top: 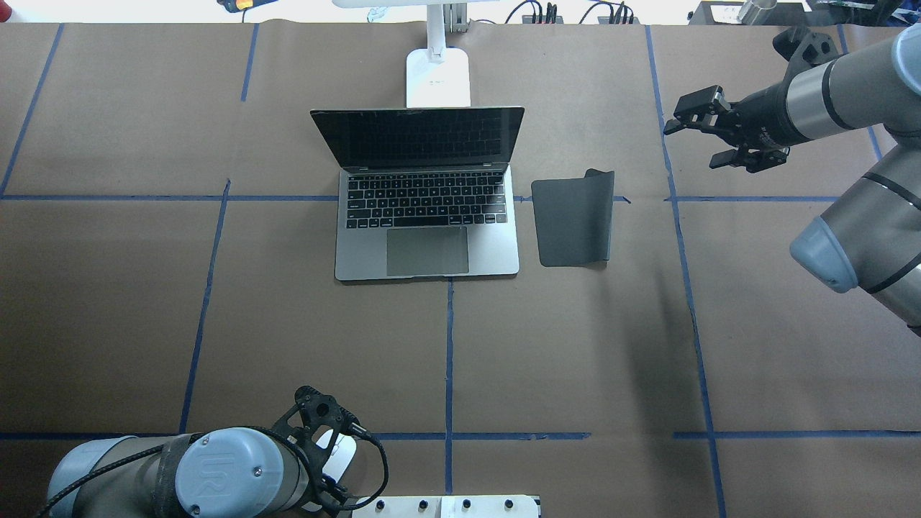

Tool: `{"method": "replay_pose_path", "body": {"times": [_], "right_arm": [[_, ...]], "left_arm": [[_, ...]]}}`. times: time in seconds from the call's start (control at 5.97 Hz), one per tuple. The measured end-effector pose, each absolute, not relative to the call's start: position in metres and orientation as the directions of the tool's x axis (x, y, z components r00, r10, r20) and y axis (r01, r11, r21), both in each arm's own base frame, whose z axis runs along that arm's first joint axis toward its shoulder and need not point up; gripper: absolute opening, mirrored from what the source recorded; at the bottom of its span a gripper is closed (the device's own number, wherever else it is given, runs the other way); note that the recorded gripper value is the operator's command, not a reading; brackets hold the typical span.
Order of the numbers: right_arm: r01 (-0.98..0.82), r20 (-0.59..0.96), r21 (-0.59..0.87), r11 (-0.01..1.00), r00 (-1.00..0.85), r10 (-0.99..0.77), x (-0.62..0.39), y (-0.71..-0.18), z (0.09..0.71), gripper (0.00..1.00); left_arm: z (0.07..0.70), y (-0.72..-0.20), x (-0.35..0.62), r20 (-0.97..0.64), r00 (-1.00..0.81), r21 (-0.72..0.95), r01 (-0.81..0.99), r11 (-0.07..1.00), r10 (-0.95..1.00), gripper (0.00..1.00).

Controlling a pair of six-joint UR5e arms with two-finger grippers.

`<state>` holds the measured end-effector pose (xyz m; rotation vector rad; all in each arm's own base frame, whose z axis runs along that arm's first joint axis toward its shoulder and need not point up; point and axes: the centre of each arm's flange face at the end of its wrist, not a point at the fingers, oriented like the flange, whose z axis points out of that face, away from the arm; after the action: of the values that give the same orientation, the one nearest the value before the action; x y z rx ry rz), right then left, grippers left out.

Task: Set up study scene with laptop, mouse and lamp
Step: 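Grasp the white mouse with the left gripper, then carry the white mouse with the left gripper over the mouse pad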

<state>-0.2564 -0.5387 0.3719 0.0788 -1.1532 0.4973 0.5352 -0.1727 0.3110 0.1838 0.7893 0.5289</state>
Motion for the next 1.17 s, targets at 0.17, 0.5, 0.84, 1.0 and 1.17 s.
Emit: {"method": "replay_pose_path", "body": {"times": [0.17,0.5,0.84,1.0,1.17], "right_arm": [[-0.416,0.889,-0.191,0.889,0.310,0.336,-0.256,-0.539,0.372,1.00],[-0.416,0.889,-0.192,0.889,0.310,0.337,-0.256,-0.539,0.372,1.00],[-0.417,0.889,-0.192,0.889,0.310,0.337,-0.256,-0.539,0.373,1.00],[-0.417,0.889,-0.191,0.889,0.310,0.337,-0.256,-0.539,0.372,1.00],[-0.417,0.890,-0.190,0.889,0.309,0.336,-0.255,-0.538,0.371,1.00]], "left_arm": [[0.313,-0.173,0.537,-0.623,0.585,0.349,-0.386,0.854,0.519,0.92],[0.315,-0.174,0.539,-0.621,0.589,0.346,-0.387,0.855,0.518,0.33],[0.311,-0.174,0.539,-0.627,0.588,0.344,-0.379,0.859,0.511,0.09],[0.302,-0.178,0.536,-0.639,0.580,0.350,-0.366,0.863,0.505,0.09],[0.287,-0.186,0.530,-0.658,0.571,0.358,-0.336,0.871,0.491,0.08]]}}
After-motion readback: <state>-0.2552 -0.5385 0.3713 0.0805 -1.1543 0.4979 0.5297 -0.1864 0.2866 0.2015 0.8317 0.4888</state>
